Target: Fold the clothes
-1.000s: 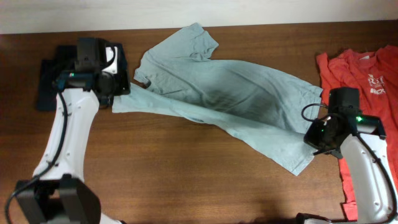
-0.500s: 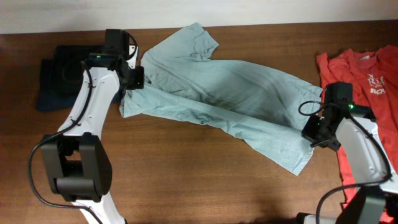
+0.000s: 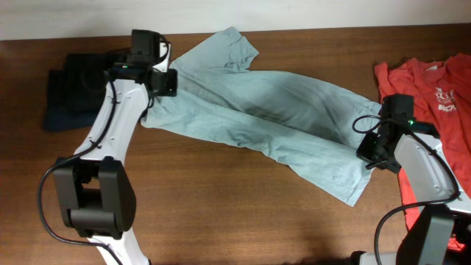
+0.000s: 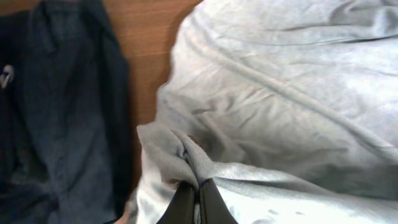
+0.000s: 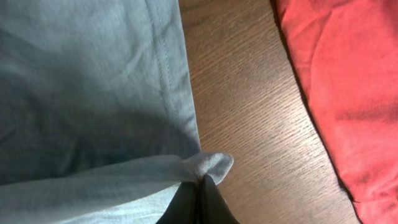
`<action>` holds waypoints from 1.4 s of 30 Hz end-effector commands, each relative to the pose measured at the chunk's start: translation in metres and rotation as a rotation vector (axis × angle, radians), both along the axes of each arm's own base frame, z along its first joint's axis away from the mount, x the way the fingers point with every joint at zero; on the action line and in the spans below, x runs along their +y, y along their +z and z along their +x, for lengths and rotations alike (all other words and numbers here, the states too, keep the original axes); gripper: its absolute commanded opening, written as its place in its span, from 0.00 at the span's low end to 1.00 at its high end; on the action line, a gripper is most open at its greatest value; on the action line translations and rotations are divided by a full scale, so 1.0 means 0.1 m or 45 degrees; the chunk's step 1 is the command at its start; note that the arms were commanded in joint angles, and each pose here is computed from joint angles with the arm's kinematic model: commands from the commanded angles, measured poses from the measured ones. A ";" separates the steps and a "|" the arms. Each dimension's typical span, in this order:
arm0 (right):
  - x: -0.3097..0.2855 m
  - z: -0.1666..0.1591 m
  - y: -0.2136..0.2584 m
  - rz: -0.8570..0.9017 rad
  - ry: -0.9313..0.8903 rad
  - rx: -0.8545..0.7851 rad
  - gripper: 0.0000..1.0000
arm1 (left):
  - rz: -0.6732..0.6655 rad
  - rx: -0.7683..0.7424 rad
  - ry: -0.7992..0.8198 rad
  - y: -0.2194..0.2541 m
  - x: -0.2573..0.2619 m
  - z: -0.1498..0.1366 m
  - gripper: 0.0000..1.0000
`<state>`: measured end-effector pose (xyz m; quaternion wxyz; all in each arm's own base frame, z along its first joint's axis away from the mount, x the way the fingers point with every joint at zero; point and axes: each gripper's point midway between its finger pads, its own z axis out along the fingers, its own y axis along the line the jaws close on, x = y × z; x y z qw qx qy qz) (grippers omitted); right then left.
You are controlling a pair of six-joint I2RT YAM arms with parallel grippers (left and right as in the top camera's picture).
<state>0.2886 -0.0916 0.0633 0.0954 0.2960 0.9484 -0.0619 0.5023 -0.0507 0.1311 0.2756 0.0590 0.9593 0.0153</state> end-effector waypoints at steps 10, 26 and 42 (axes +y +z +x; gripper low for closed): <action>-0.16 0.12 0.07 -0.094 -0.027 -0.053 0.25 | 0.072 0.038 -0.022 -0.30 -0.06 0.11 0.19; 0.24 0.46 0.26 0.164 0.239 -0.215 0.65 | 0.050 -0.050 0.017 0.30 -0.07 0.27 0.68; 0.46 -0.04 0.15 0.324 0.222 0.033 0.23 | 0.055 0.295 0.116 0.00 0.02 -0.33 0.05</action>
